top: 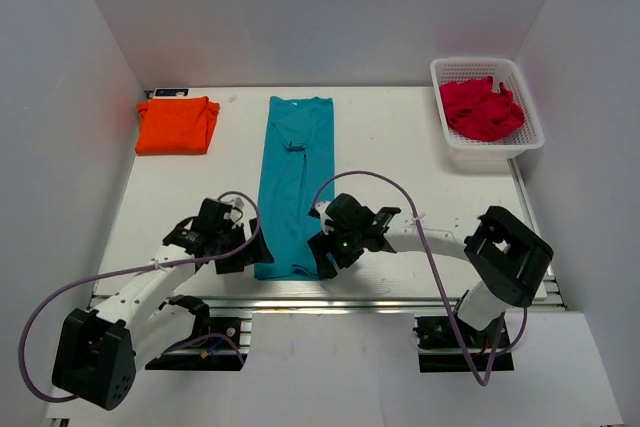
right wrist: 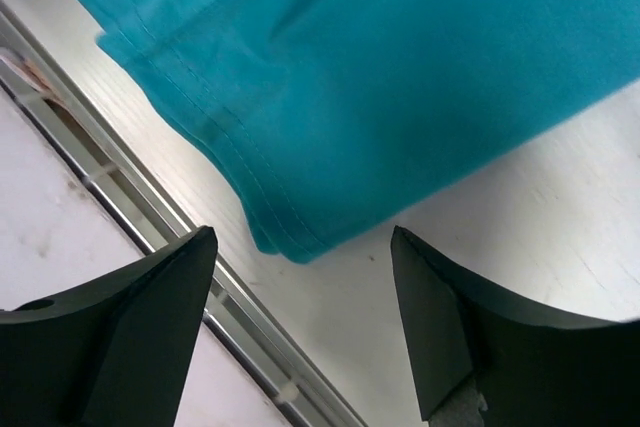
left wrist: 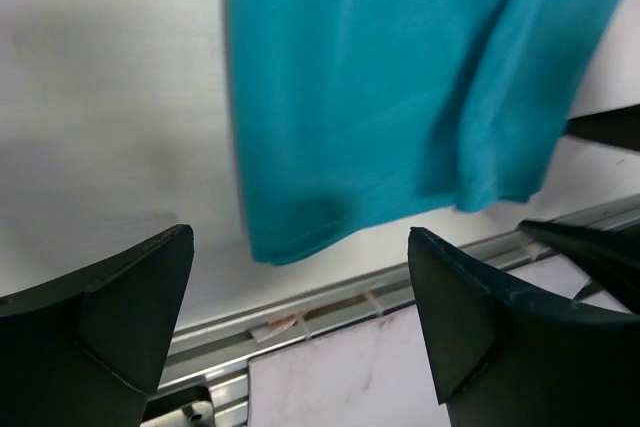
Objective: Fold and stack the t-shirts
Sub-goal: Grab the bottom of the folded rectangular tshirt with both arms
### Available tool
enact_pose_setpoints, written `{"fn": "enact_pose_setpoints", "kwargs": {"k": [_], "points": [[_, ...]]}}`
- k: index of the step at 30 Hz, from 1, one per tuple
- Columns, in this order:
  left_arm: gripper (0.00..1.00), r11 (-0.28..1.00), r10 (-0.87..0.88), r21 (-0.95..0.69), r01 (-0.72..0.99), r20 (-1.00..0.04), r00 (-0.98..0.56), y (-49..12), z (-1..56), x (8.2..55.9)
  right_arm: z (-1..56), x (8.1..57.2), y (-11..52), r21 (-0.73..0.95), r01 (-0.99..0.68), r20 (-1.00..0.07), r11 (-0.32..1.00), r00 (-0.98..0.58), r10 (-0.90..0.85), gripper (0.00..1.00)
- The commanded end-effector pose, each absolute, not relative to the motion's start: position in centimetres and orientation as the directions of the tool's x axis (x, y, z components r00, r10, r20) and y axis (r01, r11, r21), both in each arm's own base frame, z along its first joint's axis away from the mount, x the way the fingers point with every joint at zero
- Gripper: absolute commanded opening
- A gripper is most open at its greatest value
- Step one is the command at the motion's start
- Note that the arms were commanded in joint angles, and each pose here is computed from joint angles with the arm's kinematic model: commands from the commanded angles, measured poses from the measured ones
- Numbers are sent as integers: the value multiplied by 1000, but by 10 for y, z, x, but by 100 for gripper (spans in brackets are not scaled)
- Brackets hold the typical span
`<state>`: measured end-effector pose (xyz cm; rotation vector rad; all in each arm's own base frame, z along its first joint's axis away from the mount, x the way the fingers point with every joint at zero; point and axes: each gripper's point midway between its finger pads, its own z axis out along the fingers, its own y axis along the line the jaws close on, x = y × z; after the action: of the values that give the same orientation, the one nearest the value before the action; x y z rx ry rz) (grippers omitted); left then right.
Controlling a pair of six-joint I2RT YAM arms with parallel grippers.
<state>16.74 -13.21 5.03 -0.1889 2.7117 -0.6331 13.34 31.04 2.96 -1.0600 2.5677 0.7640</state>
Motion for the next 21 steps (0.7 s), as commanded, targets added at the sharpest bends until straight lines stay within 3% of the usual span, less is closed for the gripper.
{"fn": "enact_pose_setpoints", "kwargs": {"k": [1,5,6,8,9,10,14,16,18,21], "points": [[97,876,-209,-476,-83,-219,-953,-137,35,146,24,130,317,421,-679,-405,601,-734,-545,76],[82,880,-217,-465,-97,-212,-953,-137,29,146,19,129,319,426,-670,-388,608,-742,-547,71],[73,882,-216,-459,-102,-202,-955,-135,25,143,18,129,318,421,-670,-384,611,-742,-549,67],[65,876,-216,-470,-106,-186,-959,-138,23,139,18,128,316,422,-667,-380,614,-745,-548,60],[56,876,-216,-471,-105,-187,-958,-138,19,138,18,129,316,421,-664,-381,618,-747,-544,42],[50,878,-215,-467,-110,-178,-960,-138,17,137,17,128,316,421,-666,-380,616,-746,-547,33],[29,870,-198,-482,-101,-155,-968,-142,18,132,13,124,314,426,-661,-358,618,-750,-556,11],[13,864,-196,-494,-94,-158,-968,-145,19,133,13,123,313,426,-660,-355,619,-751,-557,0],[0,856,-195,-511,-81,-174,-965,-147,23,136,17,125,314,426,-666,-369,613,-746,-554,0],[0,826,-170,-563,-9,-233,-958,-158,40,148,25,127,315,419,-678,-390,604,-735,-554,0]]}}
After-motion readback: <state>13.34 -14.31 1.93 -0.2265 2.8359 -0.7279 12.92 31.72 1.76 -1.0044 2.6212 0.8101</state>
